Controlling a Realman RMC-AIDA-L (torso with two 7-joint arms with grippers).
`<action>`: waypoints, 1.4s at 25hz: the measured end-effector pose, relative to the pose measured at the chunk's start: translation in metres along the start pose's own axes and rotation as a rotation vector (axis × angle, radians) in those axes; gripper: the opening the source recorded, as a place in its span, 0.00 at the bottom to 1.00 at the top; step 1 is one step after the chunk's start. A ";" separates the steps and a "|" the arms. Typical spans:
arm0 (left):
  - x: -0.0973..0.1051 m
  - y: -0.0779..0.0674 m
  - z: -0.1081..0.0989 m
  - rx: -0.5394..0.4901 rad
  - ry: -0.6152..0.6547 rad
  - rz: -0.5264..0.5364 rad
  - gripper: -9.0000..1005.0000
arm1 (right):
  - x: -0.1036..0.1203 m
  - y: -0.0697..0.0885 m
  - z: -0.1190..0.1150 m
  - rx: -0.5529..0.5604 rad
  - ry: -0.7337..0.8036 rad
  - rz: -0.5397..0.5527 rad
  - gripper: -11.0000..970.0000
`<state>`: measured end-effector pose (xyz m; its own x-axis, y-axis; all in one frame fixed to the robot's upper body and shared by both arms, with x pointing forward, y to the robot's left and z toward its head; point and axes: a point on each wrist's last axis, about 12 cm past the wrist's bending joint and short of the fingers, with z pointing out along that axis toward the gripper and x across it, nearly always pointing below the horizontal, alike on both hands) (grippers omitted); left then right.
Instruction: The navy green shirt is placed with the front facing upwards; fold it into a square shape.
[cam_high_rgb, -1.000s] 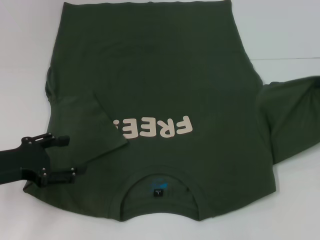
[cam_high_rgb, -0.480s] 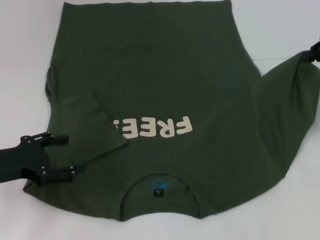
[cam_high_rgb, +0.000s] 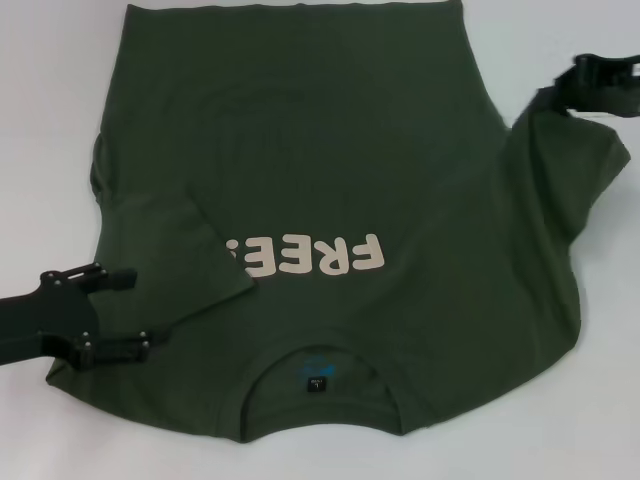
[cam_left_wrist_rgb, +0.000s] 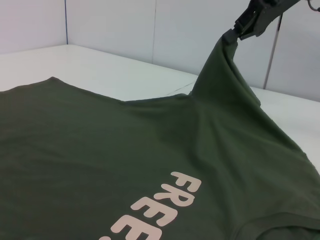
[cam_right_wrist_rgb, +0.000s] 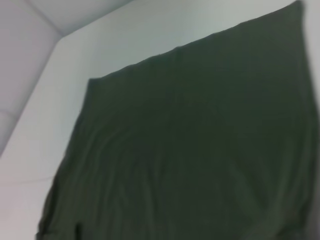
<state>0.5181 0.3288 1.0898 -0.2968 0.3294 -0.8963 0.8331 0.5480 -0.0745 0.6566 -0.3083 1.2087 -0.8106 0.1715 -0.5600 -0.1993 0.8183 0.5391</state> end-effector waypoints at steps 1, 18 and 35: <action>0.000 0.000 0.000 0.000 0.000 0.000 0.88 | -0.001 0.005 0.003 -0.009 0.009 -0.011 0.01; 0.001 0.000 0.000 0.001 0.000 -0.011 0.88 | 0.015 0.096 0.083 -0.097 0.185 -0.220 0.01; 0.001 0.000 0.000 0.001 0.000 -0.028 0.88 | 0.012 0.015 0.025 -0.016 0.065 -0.042 0.01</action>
<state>0.5176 0.3291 1.0894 -0.3200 0.3141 -0.8939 0.8248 0.5566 -0.0997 0.6579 -0.2801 1.1945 -0.8353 0.1009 -0.5405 -0.2423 0.8148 0.5267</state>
